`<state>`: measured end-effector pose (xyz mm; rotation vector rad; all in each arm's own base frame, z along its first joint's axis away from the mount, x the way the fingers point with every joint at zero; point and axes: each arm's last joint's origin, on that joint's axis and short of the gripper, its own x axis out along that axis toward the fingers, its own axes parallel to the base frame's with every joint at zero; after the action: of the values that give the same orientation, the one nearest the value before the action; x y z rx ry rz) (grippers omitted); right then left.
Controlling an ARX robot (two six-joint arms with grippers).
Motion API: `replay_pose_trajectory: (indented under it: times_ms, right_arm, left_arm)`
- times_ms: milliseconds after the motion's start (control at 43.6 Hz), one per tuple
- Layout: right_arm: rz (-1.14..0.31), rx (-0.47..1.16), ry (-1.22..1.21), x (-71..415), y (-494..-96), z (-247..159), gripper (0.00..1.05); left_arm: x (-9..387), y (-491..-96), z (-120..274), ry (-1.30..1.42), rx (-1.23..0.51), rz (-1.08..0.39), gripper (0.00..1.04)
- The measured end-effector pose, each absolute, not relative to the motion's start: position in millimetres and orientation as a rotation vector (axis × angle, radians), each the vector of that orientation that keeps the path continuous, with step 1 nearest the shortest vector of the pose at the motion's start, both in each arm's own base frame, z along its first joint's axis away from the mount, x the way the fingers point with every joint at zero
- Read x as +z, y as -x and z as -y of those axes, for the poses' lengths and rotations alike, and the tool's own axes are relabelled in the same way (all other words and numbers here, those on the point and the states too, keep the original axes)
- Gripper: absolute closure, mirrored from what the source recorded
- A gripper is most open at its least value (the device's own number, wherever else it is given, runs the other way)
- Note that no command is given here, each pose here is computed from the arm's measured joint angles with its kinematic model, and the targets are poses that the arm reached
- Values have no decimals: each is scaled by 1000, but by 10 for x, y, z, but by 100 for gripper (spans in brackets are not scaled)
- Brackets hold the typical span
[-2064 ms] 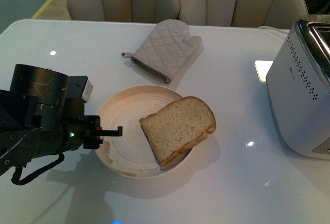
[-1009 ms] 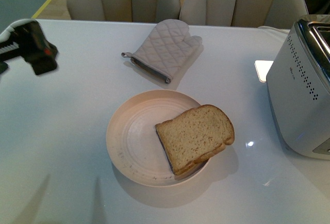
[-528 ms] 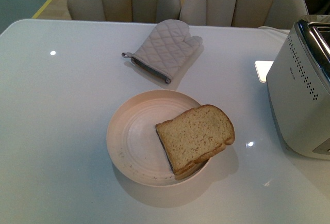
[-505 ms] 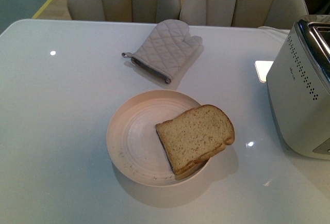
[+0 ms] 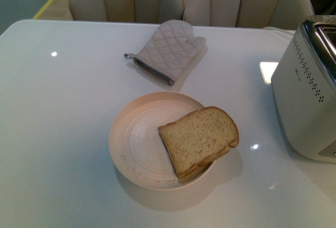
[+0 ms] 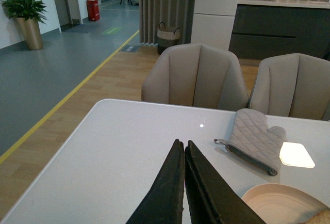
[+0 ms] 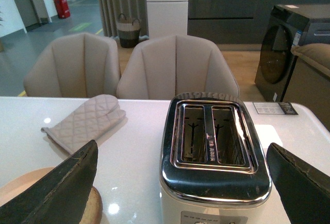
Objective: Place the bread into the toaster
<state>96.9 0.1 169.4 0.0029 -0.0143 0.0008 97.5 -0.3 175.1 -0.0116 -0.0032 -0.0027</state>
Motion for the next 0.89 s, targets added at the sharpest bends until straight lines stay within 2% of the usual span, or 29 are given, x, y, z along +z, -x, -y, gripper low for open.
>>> replay_pose_trajectory:
  times_ms: [413, 436, 482, 550, 734, 894]
  right_arm:
    - [14, 1, -3, 1694, -969, -1, 9]
    - [-4, -15, -8, 1687, -973, 0, 9]
    - [-136, -99, -24, 1680, -973, -11, 9]
    - [-337, -197, 39, 1645, -1002, -78, 9]
    - [-307, -107, 58, 1835, -1233, -281, 9]
    - [-421, 14, -66, 1941, -1723, -515, 9]
  left_arm:
    - [1672, -973, 3, 11, -2, 5, 102]
    - [1672, -973, 3, 11, -2, 5, 102]
    - [1672, -973, 3, 11, -2, 5, 99]
    - [1673, -972, 3, 11, -3, 6, 83]
    - [1673, -972, 3, 11, -2, 6, 48]
    - [1673, -972, 3, 11, -2, 6, 15]
